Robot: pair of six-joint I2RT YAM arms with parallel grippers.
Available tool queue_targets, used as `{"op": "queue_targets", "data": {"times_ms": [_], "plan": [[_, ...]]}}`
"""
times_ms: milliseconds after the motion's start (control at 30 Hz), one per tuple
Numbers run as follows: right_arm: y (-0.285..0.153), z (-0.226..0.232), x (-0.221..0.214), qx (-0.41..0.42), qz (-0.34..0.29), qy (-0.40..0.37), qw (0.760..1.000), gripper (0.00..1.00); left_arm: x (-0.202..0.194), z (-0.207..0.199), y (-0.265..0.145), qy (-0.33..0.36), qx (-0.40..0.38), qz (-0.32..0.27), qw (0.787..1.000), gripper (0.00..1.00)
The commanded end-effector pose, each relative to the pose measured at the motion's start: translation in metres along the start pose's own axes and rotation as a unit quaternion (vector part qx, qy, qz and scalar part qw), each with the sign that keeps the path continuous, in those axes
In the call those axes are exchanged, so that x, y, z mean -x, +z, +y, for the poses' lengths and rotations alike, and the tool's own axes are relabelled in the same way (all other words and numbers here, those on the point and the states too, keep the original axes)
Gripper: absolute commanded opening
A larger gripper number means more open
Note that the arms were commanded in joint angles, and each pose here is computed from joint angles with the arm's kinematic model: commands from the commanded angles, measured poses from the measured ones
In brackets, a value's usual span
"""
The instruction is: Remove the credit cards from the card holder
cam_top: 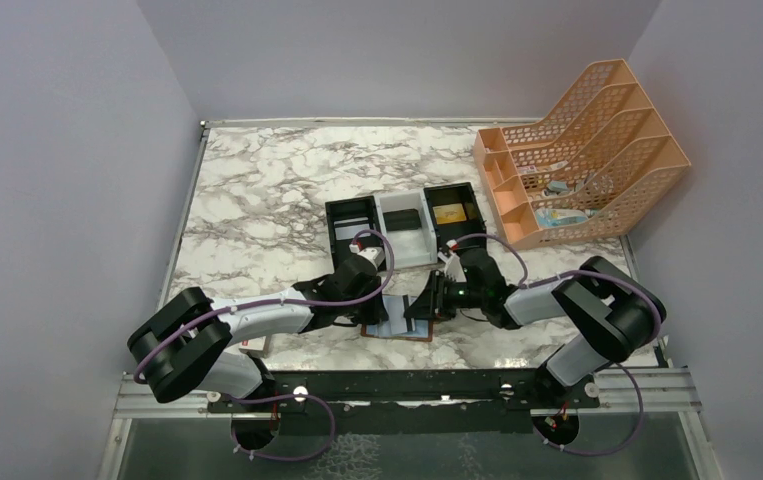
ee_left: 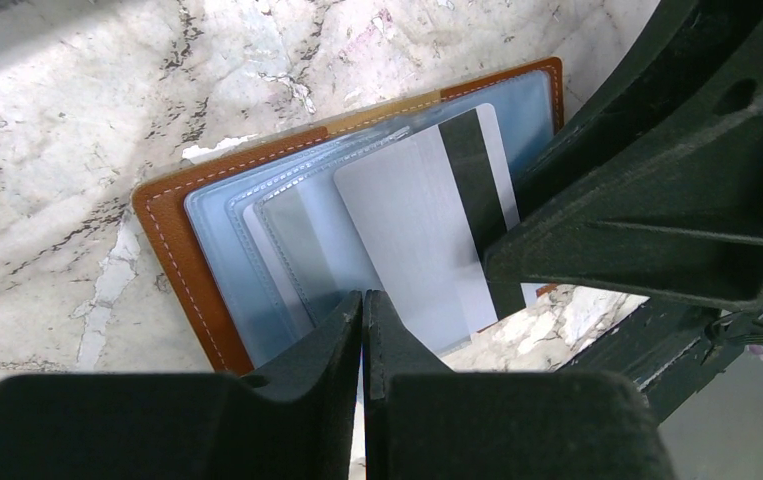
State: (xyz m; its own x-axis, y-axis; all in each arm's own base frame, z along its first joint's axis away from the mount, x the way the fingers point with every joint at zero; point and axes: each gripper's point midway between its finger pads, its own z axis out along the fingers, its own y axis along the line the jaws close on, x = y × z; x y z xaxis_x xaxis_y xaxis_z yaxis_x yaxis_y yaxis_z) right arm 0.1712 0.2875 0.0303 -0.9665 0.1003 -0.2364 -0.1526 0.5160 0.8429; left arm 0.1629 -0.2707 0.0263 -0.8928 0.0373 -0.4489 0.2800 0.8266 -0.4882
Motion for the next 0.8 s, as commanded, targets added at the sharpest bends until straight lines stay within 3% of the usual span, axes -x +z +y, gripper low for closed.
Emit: {"op": "queue_targets", "data": {"times_ms": [0,167,300,567,767], "plan": [[0.003,0.0,0.0,0.009,0.006,-0.004,1.0,0.2,-0.008,0.017,0.0,0.011,0.038,0.014,0.999,0.09],[0.003,0.0,0.0,0.011,0.008,-0.007,1.0,0.06,-0.006,0.017,0.0,0.007,0.041,0.01,0.999,0.08],[-0.003,-0.006,0.006,-0.012,-0.012,-0.012,1.0,0.01,-0.004,0.019,-0.001,0.009,0.047,0.005,0.999,0.09],[-0.025,-0.004,0.013,-0.019,-0.023,-0.046,0.998,0.01,0.005,0.016,-0.004,0.003,0.048,-0.015,0.999,0.09],[-0.029,0.004,0.016,-0.009,-0.03,-0.064,0.997,0.01,0.021,0.0,-0.015,0.01,0.025,-0.04,0.999,0.2]]}}
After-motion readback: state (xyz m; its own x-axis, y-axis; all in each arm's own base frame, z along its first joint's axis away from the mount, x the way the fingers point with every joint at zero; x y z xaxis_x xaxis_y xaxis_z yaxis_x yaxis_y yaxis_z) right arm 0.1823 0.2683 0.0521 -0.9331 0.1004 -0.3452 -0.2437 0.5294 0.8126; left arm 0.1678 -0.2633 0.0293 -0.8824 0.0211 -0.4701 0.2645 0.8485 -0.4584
